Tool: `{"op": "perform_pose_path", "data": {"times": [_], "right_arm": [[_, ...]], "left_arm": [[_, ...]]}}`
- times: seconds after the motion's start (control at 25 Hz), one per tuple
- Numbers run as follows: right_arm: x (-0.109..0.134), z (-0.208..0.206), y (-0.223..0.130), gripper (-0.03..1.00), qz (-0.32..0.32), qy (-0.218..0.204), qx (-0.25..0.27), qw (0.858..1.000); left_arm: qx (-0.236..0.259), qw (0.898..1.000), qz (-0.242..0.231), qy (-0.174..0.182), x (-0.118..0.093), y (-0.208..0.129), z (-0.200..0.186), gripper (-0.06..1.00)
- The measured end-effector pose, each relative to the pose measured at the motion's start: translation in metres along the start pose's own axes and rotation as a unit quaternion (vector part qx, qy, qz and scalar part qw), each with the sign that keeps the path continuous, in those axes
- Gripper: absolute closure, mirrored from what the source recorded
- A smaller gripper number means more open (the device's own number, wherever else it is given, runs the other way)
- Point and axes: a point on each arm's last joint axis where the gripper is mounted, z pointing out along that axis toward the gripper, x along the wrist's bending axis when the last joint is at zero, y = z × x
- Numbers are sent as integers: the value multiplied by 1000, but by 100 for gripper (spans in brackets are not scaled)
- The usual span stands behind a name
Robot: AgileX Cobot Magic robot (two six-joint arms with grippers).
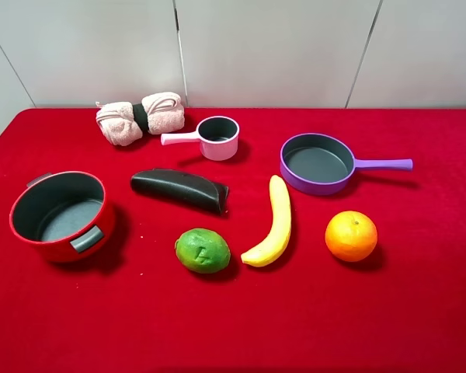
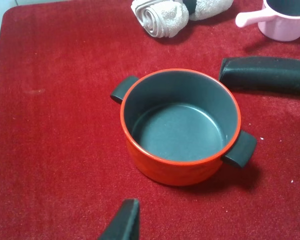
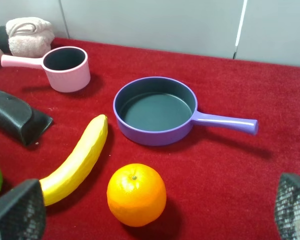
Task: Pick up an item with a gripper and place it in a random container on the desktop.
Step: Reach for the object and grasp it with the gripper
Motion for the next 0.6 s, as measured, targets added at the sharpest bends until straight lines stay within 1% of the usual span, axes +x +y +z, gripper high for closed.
{"op": "perform_pose_path", "data": {"times": [0.6], "right_arm": [[0,0,0,27,0,0,0,1000]], "left_arm": [[0,1000,0,0,0,0,0,-4]]}}
